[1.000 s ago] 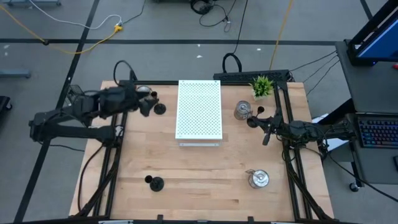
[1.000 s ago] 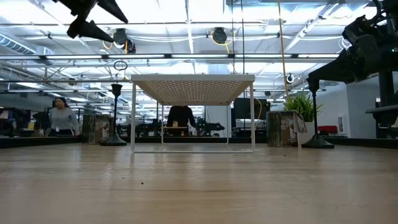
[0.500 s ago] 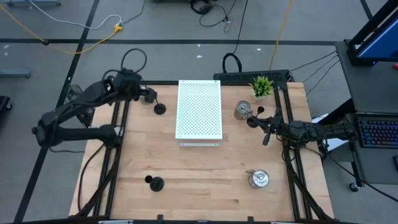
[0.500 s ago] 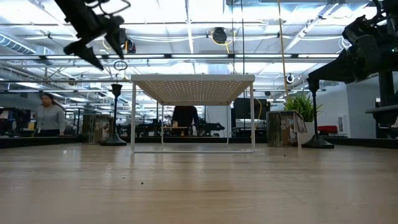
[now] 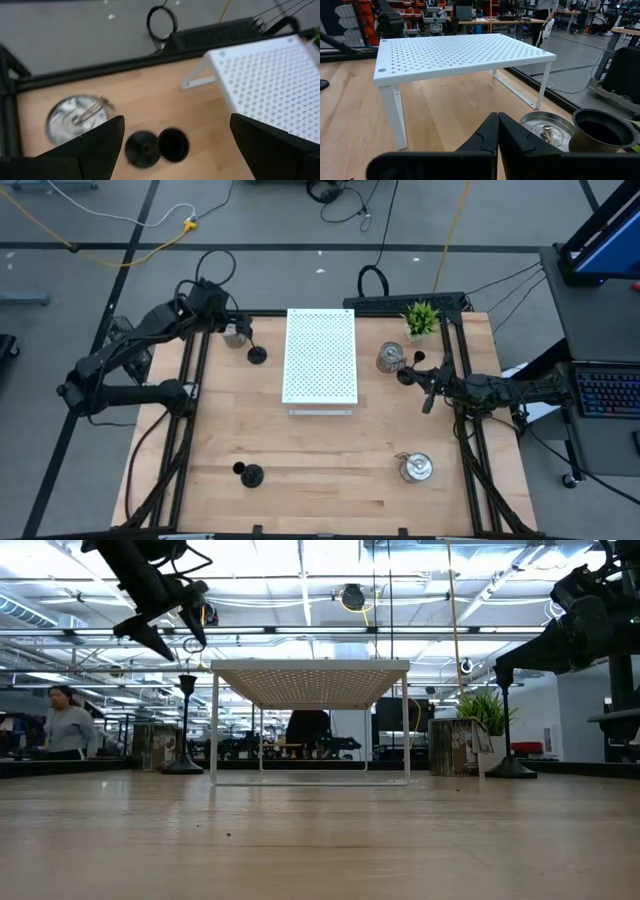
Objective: Pick & Place candle stick holders
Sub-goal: Put the top left black candle holder on the shelf
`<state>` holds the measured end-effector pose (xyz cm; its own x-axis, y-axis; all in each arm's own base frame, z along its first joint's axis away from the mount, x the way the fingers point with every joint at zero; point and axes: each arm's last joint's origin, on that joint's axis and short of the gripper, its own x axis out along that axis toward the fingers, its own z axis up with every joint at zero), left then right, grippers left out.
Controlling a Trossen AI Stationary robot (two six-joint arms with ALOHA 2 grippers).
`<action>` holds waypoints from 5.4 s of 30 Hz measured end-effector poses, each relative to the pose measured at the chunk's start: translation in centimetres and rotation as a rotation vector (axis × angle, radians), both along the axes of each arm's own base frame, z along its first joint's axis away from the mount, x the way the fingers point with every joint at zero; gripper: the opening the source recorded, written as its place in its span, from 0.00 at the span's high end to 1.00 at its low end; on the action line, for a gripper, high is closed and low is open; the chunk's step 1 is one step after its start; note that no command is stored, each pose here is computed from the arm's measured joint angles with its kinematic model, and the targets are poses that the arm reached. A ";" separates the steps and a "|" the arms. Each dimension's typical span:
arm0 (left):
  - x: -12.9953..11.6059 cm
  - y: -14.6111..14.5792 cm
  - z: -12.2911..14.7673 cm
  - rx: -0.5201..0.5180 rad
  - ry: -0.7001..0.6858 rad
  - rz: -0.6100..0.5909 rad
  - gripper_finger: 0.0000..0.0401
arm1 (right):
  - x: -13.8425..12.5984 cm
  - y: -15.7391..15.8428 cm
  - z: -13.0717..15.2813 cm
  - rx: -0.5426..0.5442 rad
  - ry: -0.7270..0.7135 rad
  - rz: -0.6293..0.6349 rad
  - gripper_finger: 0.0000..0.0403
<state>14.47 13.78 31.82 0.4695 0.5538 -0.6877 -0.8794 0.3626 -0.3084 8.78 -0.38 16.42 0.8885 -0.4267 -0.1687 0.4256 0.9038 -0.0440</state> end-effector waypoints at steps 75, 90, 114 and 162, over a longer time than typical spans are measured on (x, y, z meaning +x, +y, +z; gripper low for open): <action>4.4 -8.0 -13.9 0.262 0.276 -0.085 0.09 | 0.0 0.0 0.0 -0.001 0.000 -0.004 1.00; 4.2 -5.7 -14.0 0.323 0.283 -0.104 0.09 | 0.0 0.0 0.0 -0.001 0.000 -0.004 1.00; 5.0 -4.0 -15.4 0.290 0.307 -0.144 0.09 | 0.0 0.0 0.0 0.079 -0.038 -0.020 1.00; 4.3 -3.6 -13.9 0.273 0.203 -0.150 0.97 | 0.0 0.0 0.0 0.079 -0.038 -0.019 1.00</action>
